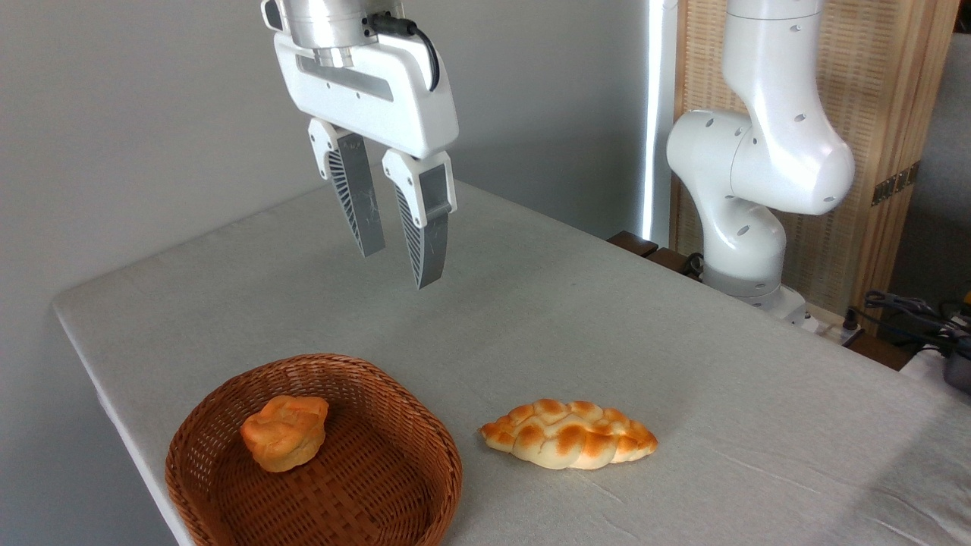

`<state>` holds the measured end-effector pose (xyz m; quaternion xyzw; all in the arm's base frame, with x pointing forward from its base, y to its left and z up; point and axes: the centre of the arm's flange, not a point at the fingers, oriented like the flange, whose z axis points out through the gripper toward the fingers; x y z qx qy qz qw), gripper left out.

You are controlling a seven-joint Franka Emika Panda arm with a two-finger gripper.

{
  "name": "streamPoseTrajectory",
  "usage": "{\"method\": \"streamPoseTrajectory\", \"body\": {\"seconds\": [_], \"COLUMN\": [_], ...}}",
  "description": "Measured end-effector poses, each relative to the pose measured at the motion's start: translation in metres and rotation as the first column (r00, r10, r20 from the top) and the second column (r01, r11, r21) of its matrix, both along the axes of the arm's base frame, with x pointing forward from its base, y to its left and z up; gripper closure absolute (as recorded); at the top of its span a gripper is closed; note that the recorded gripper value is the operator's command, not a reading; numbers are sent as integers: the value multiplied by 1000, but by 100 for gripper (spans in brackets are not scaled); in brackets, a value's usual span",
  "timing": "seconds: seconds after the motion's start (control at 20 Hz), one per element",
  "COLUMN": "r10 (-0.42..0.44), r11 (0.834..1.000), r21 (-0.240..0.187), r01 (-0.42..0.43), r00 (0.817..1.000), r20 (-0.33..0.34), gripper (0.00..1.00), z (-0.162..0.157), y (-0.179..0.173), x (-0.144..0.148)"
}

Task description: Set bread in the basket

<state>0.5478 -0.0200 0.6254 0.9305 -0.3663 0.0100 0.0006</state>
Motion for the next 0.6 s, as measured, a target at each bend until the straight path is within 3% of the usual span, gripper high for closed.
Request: {"method": "streamPoseTrajectory", "body": {"seconds": [0.6], "r10": [-13], "r11": [1000], "r21": [-2], "r01": [13], "r00": [1000], "r20": [1], "gripper": [0], "z": [-11], "y": [-7], "x": [8]}}
